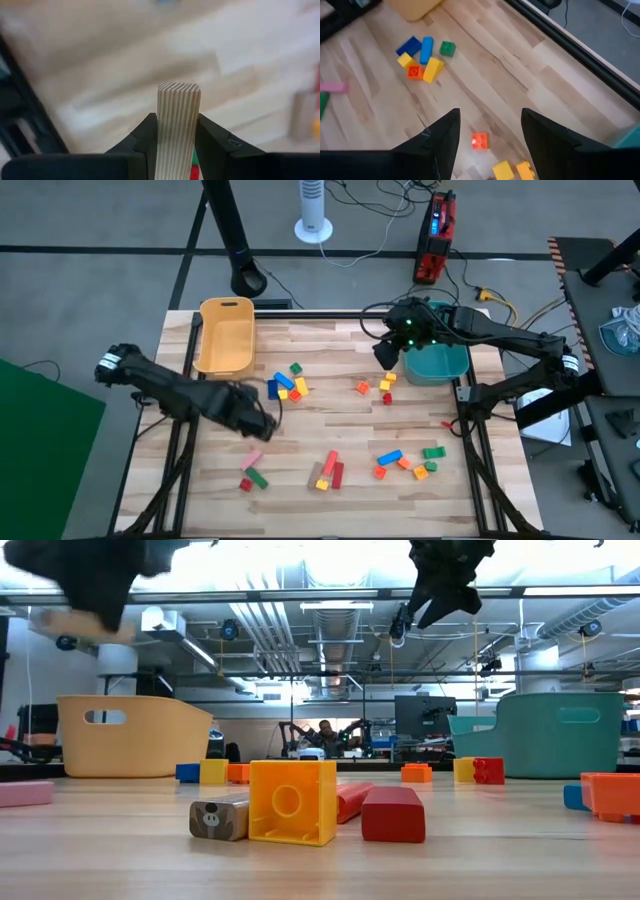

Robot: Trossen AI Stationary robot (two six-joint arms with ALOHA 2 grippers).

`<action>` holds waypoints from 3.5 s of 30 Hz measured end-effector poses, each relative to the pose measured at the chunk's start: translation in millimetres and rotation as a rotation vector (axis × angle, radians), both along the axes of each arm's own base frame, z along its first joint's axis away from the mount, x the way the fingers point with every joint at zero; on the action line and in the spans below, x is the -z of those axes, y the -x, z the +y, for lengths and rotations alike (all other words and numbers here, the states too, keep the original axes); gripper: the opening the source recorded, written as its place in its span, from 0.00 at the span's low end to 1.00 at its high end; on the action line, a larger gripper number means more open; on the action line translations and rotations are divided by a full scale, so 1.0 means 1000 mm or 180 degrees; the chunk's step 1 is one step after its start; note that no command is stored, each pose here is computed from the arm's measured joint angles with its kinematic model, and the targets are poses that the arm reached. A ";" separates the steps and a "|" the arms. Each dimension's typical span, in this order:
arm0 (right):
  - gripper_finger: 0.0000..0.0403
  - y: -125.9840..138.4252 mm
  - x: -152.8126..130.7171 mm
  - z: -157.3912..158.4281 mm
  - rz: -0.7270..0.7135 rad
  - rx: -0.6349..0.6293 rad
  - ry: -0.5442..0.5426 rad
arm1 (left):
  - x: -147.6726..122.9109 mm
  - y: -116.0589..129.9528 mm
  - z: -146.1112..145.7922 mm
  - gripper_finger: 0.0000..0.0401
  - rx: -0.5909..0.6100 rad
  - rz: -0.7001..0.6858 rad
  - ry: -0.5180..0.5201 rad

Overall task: Sort blocks by size
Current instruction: Put the wooden block into the yellow bin, then put the orange game piece into the blue bin

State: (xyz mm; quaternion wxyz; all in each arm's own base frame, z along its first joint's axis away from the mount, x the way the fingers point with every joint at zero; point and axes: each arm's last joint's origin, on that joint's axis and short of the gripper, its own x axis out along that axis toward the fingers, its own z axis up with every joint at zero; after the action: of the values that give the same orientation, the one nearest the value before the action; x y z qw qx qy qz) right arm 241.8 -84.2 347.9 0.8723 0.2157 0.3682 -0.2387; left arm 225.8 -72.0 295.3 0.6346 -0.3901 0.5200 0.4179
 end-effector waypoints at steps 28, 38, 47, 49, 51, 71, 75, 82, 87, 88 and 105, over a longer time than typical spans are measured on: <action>0.44 -0.019 -0.006 -0.009 -0.0687 0.0636 -0.0244 | -0.003 0.072 0.264 0.67 -0.0467 0.0157 -0.0794; 0.40 -0.065 0.044 -0.019 -0.0379 0.0423 -0.0836 | -0.041 0.057 0.208 0.65 0.0079 -0.0411 -0.1135; 0.42 -0.104 0.079 -0.018 -0.0186 0.0250 -0.0954 | -0.061 0.068 0.156 0.61 0.0482 -0.1053 -0.1146; 0.44 -0.110 0.081 -0.015 -0.0107 0.0219 -0.0969 | -0.064 0.071 0.150 0.61 0.0523 -0.1138 -0.1158; 0.46 -0.113 0.081 -0.011 0.0018 0.0200 -0.1004 | -0.067 0.073 0.145 0.60 0.0580 -0.1213 -0.1184; 0.63 -0.092 0.111 0.021 0.1709 0.0007 -0.0879 | -0.070 0.042 0.157 0.60 0.1167 -0.1368 -0.1663; 0.69 -0.103 0.132 0.019 0.1823 -0.0179 -0.0822 | -0.069 0.034 0.160 0.60 0.1251 -0.1320 -0.1627; 0.76 -0.113 0.172 0.012 0.2160 -0.0373 -0.0978 | -0.074 0.025 0.163 0.60 0.1377 -0.1353 -0.1588; 0.77 -0.116 0.191 0.008 0.2318 -0.0398 -0.1038 | -0.079 0.023 0.163 0.60 0.1373 -0.1390 -0.1616; 0.77 -0.117 0.194 0.007 0.2337 -0.0416 -0.1039 | -0.079 0.023 0.163 0.60 0.1372 -0.1395 -0.1620; 0.33 -0.122 0.199 0.002 0.2173 -0.0360 -0.1048 | -0.079 0.024 0.163 0.60 0.1348 -0.1402 -0.1606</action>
State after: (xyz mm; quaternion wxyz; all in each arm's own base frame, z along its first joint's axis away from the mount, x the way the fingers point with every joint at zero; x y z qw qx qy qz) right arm 363.7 -82.5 148.5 0.6650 0.2403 0.6823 -0.1859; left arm 201.9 91.0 374.0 0.8791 -0.1862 0.3214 0.2988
